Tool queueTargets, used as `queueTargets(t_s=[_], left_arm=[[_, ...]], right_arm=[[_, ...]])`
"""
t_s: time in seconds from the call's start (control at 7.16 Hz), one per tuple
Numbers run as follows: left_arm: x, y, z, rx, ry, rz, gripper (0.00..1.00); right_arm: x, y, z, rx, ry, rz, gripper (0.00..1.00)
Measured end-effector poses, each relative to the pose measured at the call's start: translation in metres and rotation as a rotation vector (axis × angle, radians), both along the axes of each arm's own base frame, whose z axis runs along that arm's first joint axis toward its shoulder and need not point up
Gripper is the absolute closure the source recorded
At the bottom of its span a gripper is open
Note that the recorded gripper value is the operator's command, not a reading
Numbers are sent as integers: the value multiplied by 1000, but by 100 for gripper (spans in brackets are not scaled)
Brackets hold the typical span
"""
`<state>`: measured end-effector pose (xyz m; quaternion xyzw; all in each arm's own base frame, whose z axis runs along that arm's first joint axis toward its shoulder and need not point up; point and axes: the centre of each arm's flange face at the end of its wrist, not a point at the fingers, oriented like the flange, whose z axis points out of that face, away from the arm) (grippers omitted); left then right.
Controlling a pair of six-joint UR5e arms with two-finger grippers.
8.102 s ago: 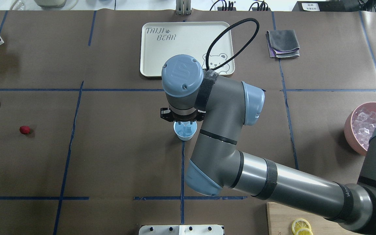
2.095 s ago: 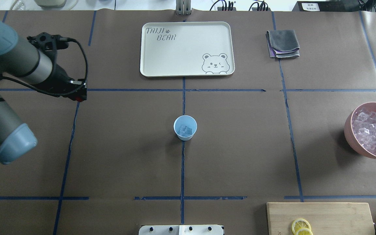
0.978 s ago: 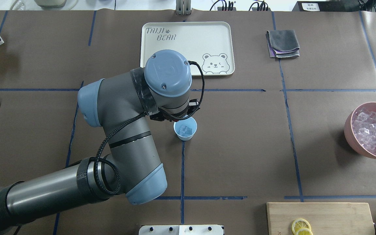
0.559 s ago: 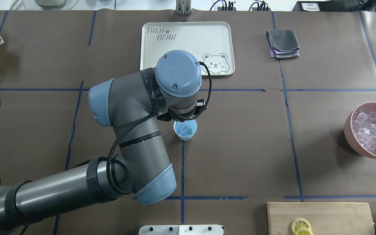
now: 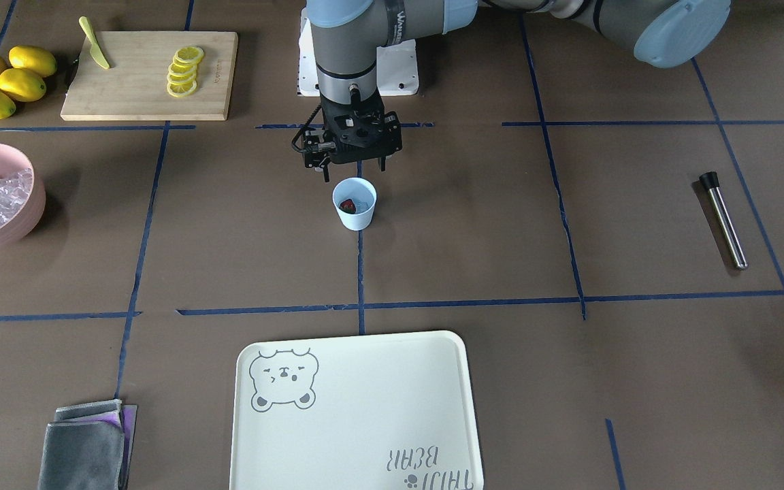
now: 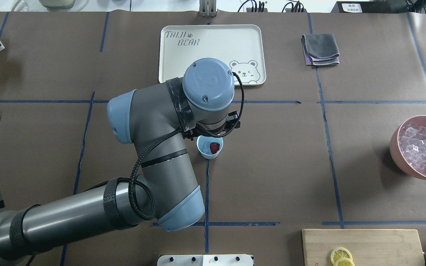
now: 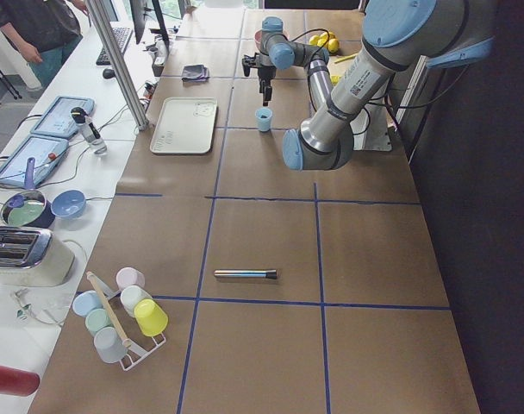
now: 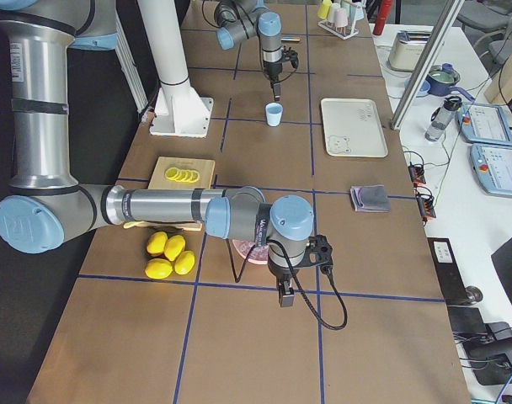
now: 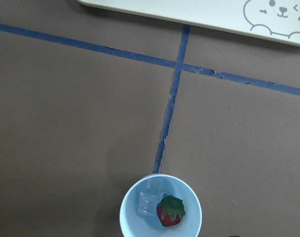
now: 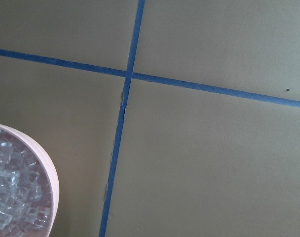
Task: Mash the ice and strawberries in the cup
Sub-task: 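Withdraw the left gripper from the cup back toward its side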
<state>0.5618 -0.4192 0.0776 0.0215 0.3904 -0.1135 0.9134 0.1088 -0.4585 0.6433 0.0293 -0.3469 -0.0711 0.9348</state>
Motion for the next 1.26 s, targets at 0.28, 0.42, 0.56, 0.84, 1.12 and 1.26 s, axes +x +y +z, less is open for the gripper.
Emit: queueTargets(t_s=[0.28,0.42,0.56,0.84,1.12,1.26], left_arm=[[-35,-5,42,76,-32,72,0],[-78,-21,79,104,-47,116,0],[-133,-40,124,114,-56,162,0],[-252,-72,226,141,-108,255,0],[-375,-104,325,152,-108,363,0],[-423,-113,377,160,-110,408,0]], right_arm=[[0,0,0,0,1,0,0],[0,0,0,0,1,-1,0],[0,0,0,1,1,-1,0],[0,0,1,-2,1,0,0],[0,1,1,-5,-1,2,0],[0,0,1,-5,-2,2,0]])
